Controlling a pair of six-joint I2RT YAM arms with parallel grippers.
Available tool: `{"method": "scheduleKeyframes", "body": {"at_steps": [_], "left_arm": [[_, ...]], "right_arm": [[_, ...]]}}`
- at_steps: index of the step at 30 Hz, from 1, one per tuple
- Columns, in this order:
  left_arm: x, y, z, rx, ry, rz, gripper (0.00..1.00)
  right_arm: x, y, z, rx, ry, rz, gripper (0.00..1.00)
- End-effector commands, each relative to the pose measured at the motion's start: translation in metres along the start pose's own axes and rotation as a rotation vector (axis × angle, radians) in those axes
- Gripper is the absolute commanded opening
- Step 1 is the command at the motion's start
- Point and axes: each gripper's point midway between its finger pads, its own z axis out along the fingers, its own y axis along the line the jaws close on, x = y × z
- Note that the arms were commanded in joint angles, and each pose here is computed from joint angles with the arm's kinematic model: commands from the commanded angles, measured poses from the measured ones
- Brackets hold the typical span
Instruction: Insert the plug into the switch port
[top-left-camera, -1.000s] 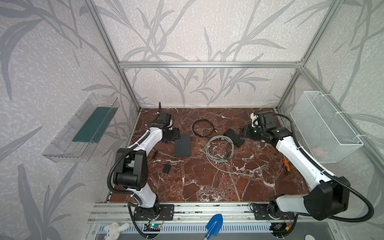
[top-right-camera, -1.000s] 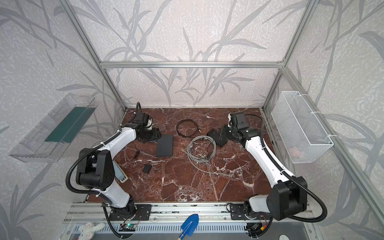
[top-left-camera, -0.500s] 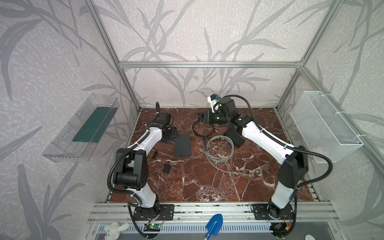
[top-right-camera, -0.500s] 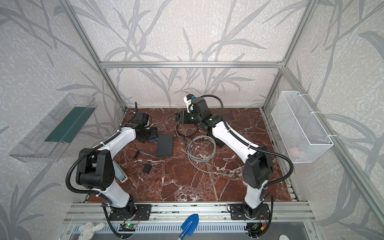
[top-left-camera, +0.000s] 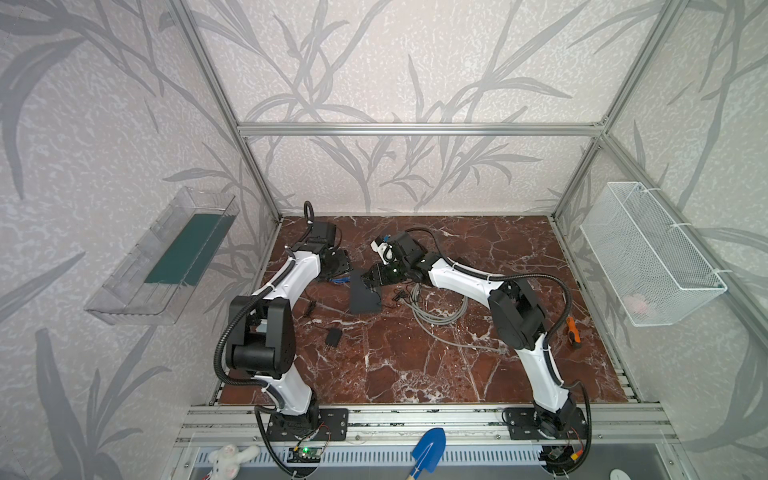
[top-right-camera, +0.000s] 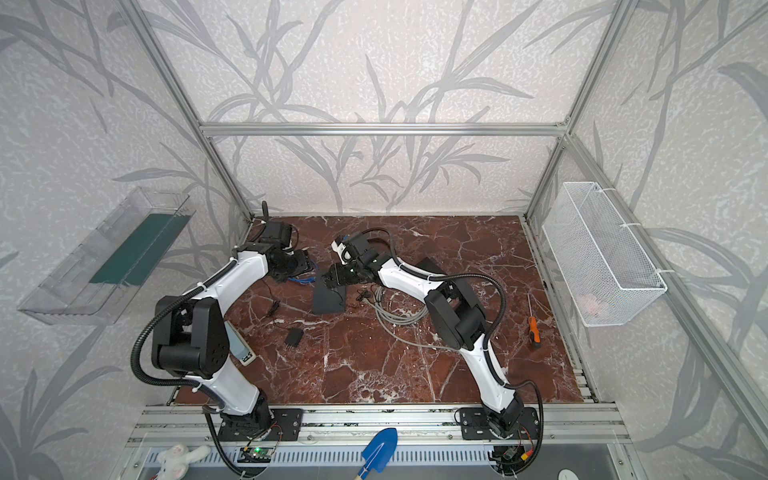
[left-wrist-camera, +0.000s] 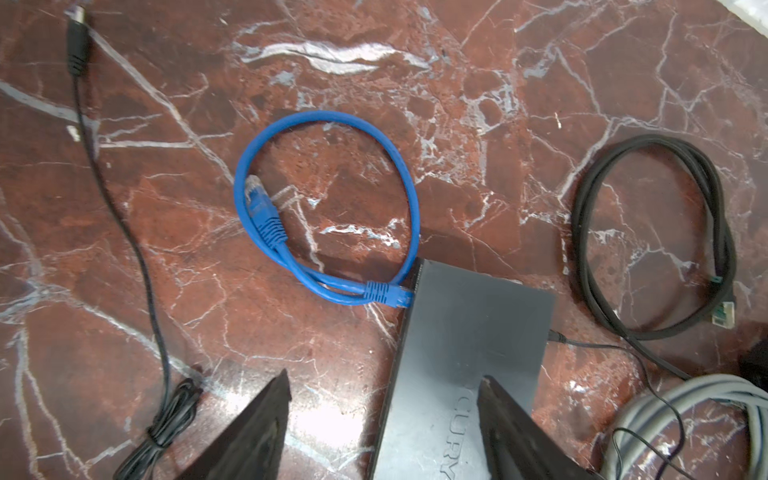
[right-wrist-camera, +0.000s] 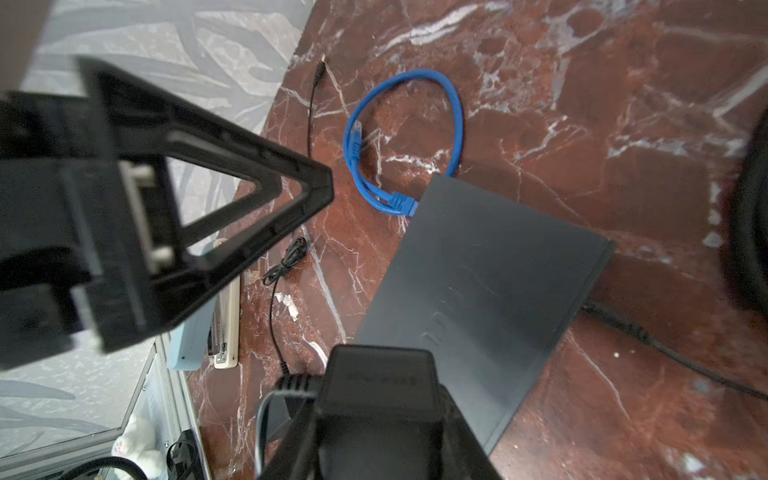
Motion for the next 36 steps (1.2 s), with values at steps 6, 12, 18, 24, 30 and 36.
{"method": "scheduleKeyframes", "body": {"at_steps": [6,12,18,24,30,36], "left_arm": [[0.010,-0.011,-0.009,0.033,0.023,0.013,0.72],[0.017,-0.011,-0.010,0.028,0.031,0.027,0.72],[0.019,-0.008,-0.016,0.011,0.029,0.046,0.72],[0.044,-0.017,-0.030,-0.017,0.084,0.162,0.78],[0.105,-0.023,-0.035,-0.071,0.122,0.227,0.99],[0.158,-0.016,-0.025,-0.071,0.156,0.203,0.99]], "right_arm": [[0.003,-0.011,0.025,0.043,0.020,-0.080,0.34],[0.000,-0.011,0.027,0.055,0.036,-0.114,0.46],[-0.006,-0.012,0.014,0.080,0.045,-0.149,0.54],[-0.024,-0.029,-0.031,0.119,0.027,-0.122,0.54],[-0.038,-0.062,-0.108,0.152,-0.075,-0.042,0.57],[-0.013,-0.093,-0.156,0.198,-0.095,0.021,0.57]]}}
